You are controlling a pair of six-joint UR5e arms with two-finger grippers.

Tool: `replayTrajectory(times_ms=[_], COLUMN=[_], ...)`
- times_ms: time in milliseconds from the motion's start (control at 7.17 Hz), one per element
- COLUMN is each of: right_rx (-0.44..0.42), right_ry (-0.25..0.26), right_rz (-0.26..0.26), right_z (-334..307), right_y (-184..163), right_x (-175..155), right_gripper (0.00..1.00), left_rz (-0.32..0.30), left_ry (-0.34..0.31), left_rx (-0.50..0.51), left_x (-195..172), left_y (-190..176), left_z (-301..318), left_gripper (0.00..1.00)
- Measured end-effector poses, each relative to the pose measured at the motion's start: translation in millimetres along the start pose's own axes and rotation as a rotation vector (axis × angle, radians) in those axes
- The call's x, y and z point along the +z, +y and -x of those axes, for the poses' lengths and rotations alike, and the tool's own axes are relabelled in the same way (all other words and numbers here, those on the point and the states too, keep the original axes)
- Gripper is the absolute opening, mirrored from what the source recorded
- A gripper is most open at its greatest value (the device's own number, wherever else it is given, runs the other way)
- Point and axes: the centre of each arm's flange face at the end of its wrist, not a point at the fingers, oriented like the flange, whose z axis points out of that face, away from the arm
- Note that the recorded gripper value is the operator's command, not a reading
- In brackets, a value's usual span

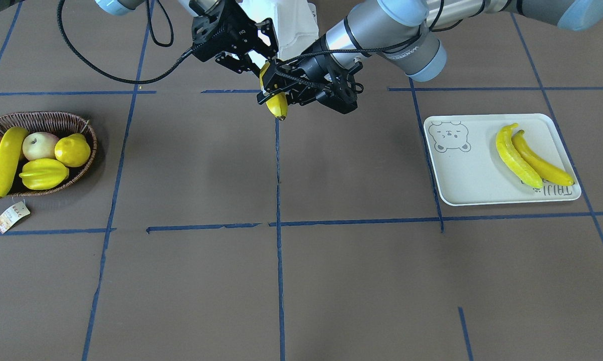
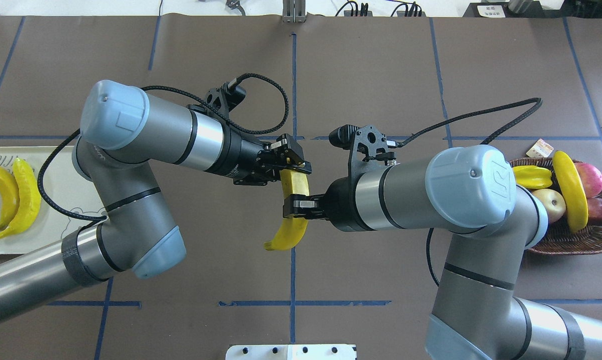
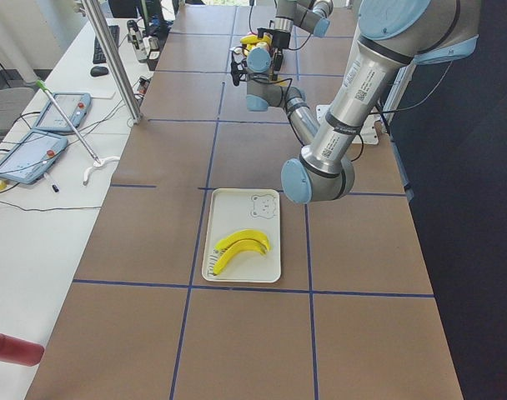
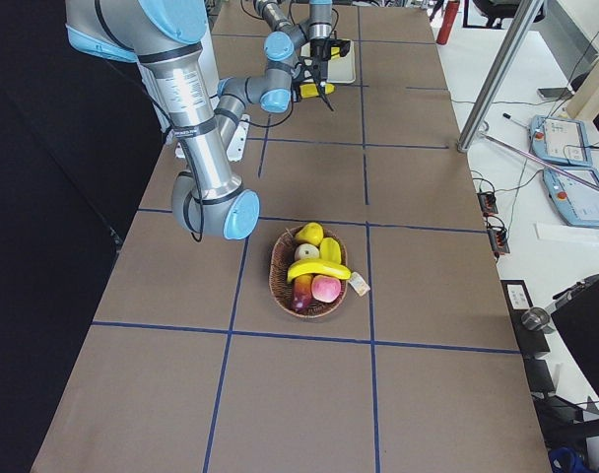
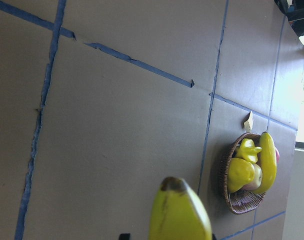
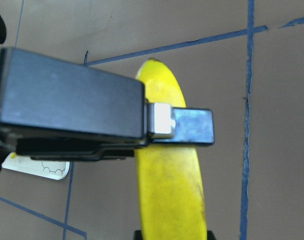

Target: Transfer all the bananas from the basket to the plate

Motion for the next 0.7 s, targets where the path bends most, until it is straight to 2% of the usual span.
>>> replayTrajectory(times_ms=[418, 697], right_rx=[0.013, 0.013], right_ry=[-0.007, -0.019], right_rz=[-0.003, -0.007], right_z=[1.6, 2.4], right_y=[-0.3, -0.1], right_x=[-4.9, -17.8], right_gripper=[1.00, 1.00], left_rz=[0.000, -0.029], left_ry=[0.002, -0.011], left_rx=[0.006, -0.003], left_x=[-2.7, -12.6], left_y=[0.5, -14.2], left_z=[0.7, 5.6], left_gripper=[0.00, 0.00])
